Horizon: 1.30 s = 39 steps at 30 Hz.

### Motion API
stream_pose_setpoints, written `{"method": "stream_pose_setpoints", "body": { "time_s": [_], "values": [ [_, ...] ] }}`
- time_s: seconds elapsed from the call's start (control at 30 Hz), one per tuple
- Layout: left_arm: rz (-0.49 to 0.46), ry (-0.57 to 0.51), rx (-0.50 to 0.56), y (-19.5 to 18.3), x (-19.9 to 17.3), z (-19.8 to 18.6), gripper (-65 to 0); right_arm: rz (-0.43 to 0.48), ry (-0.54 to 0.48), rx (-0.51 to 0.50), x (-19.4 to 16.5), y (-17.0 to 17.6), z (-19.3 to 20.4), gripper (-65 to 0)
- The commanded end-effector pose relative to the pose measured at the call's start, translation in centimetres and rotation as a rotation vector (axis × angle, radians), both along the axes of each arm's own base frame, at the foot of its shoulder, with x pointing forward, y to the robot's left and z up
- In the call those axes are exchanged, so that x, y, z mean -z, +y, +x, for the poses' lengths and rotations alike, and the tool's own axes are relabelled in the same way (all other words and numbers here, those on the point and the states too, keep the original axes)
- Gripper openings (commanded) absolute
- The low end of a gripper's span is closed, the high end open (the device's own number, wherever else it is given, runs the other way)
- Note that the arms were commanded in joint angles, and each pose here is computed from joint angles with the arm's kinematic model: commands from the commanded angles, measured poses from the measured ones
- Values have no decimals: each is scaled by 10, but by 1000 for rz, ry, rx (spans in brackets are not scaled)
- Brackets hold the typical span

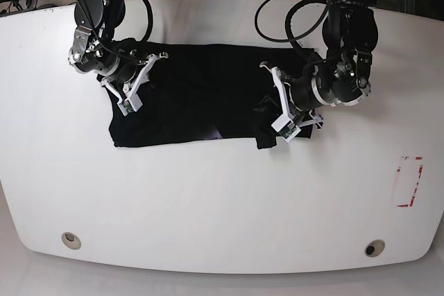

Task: Fold the T-shirt properly
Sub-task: 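Fold the shirt end with the left gripper toward the right gripper, then release the right gripper and regrasp the shirt's other end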

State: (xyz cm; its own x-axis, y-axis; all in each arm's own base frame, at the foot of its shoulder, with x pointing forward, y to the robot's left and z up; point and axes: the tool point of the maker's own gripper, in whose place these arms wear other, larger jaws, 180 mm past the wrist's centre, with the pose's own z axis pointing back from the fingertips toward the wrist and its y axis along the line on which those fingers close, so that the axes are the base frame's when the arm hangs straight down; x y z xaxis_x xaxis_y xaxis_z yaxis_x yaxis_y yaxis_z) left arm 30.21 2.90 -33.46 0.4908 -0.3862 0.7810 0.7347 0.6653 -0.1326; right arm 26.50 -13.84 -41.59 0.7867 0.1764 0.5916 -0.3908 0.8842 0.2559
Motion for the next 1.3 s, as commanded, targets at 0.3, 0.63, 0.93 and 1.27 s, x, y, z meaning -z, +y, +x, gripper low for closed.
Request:
{"method": "stream_pose_setpoints", "body": {
  "time_s": [0.3,0.63,0.93,1.27],
  "values": [
    [-56,-58,178,-66,-28,-9,-318,-28,8,-4,0,-5,0,-626],
    [-25,-166,51,-22,-60,17,-318,-27,5,-4,-1,-5,1,-626],
    [76,-61,-136,66,-21,23,-453,-26,-5,-4,-4,-5,4,-626],
    [19,80,-200,83,31,12,-618,-62,-81,-23,-31,-4,19,-545]
  ]
}}
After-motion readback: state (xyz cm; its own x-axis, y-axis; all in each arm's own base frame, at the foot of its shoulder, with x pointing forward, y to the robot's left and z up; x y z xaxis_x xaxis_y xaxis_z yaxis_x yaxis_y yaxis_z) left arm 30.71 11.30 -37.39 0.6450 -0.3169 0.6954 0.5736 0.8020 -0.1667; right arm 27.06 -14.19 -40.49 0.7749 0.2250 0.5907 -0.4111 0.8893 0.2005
